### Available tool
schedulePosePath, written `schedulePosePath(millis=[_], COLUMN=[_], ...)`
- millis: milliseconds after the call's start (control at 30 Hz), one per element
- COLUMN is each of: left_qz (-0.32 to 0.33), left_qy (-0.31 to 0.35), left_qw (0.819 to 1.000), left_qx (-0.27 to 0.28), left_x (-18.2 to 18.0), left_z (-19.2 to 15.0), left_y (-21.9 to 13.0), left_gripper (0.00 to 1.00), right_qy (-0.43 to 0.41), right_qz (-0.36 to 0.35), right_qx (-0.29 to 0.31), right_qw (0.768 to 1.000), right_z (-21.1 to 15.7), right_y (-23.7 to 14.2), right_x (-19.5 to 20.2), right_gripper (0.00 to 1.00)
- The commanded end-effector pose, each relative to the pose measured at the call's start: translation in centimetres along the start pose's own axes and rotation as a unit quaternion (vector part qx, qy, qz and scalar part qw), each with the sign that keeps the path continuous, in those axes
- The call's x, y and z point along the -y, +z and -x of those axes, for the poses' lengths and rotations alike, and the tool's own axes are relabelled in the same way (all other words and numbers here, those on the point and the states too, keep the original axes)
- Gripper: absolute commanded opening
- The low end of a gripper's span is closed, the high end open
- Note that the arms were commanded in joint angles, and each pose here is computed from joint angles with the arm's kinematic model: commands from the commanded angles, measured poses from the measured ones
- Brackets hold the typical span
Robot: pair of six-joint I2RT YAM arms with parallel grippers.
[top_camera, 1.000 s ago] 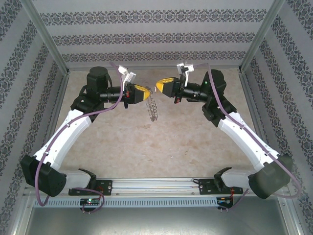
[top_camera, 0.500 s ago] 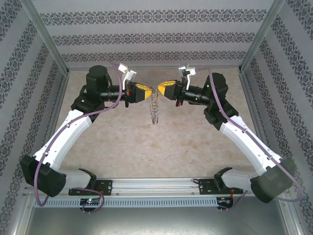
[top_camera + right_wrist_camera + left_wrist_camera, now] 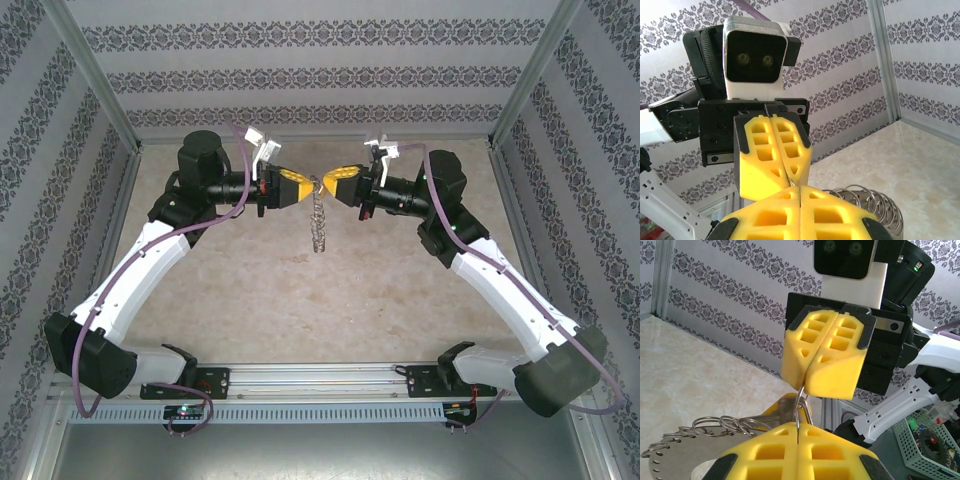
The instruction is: Put the keys on the keyring
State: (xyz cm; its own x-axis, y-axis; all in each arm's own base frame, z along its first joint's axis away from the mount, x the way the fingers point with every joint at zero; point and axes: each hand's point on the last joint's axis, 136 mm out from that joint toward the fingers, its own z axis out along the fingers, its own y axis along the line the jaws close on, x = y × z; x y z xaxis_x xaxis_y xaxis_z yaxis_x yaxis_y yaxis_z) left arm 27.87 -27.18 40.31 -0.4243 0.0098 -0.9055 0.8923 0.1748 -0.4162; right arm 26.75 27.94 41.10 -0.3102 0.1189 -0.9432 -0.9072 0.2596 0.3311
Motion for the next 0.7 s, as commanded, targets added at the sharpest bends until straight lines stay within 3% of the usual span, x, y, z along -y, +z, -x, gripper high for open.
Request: schedulePosePath(millis=[0,667], left_qz=[-0.033,-0.039], left_qy=[0.038,0.030], left_qw=[0.999,0.999], left_qx=[0.020,0.018], left_x=[2.2,1.9], left_z=[2.3,2.1], left_y=[0.0,0.3], left_gripper=[0.00,0.00], right_qy=[-0.039,-0.087], right_qz=[0.001,-0.026], right_qx=[0.008,0.023], right_qw=[0.999,0.996], right_z=[0.9,2.4], right_y=[-0.3,0.1], right_x=[-1.0,-0.7], right_gripper=[0.00,0.00])
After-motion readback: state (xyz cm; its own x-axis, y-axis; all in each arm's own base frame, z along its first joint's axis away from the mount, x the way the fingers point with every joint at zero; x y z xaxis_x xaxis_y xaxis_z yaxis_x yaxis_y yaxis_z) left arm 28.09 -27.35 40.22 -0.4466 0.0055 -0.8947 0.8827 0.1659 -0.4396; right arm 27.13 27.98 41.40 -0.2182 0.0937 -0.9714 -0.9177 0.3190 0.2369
